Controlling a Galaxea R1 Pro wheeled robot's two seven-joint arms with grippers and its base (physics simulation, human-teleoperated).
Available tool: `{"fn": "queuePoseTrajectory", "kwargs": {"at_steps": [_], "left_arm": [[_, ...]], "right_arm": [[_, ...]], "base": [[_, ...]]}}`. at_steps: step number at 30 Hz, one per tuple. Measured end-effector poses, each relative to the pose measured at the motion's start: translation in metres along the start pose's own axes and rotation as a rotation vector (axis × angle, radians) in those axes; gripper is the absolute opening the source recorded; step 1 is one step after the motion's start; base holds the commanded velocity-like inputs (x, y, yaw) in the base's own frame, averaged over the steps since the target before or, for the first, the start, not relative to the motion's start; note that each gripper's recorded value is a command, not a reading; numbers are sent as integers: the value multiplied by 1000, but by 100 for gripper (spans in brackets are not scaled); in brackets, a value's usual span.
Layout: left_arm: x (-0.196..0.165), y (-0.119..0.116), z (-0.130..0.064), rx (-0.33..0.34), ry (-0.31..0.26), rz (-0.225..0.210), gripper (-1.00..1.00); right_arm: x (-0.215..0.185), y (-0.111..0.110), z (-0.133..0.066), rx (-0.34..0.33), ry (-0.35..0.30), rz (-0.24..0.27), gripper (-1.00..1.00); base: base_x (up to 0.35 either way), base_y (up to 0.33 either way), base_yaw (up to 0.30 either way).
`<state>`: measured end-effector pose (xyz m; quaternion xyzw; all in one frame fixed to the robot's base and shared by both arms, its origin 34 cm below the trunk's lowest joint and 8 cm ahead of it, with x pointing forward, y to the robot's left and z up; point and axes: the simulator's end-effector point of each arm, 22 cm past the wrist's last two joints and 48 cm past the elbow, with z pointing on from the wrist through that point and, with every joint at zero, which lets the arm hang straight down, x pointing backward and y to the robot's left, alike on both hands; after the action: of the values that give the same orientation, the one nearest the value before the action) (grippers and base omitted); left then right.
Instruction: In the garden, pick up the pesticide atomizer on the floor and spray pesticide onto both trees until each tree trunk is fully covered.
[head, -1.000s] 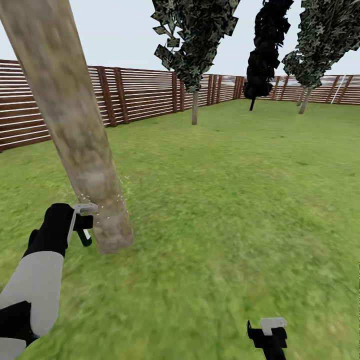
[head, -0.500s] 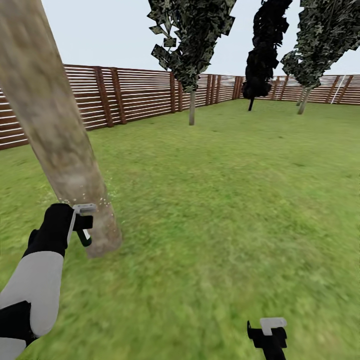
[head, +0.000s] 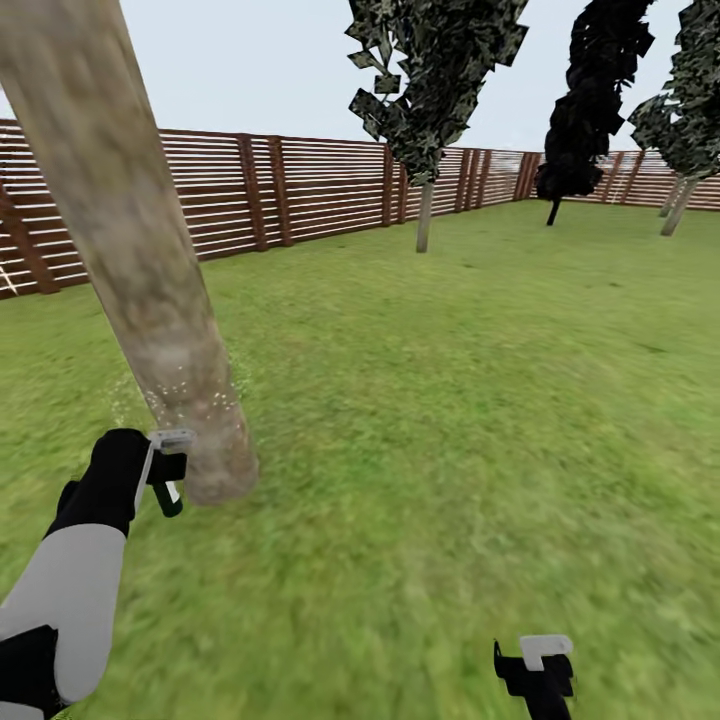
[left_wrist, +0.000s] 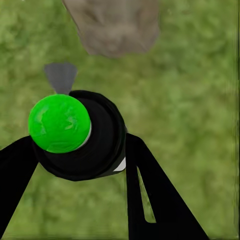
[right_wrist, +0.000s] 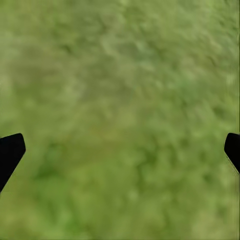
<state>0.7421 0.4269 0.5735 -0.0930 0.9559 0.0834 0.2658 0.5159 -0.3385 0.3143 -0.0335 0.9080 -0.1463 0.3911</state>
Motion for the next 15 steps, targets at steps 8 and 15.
{"fn": "queuePoseTrajectory", "kwargs": {"at_steps": [8, 15], "left_arm": [[3, 0, 1, -7, 6, 2, -100], [22, -10, 8, 11, 31, 9, -100]], "right_arm": [[0, 0, 0, 0, 0, 0, 100], [0, 1, 0, -1, 0, 0, 100]], "base": [[203, -191, 276], [55, -265, 276]]}}
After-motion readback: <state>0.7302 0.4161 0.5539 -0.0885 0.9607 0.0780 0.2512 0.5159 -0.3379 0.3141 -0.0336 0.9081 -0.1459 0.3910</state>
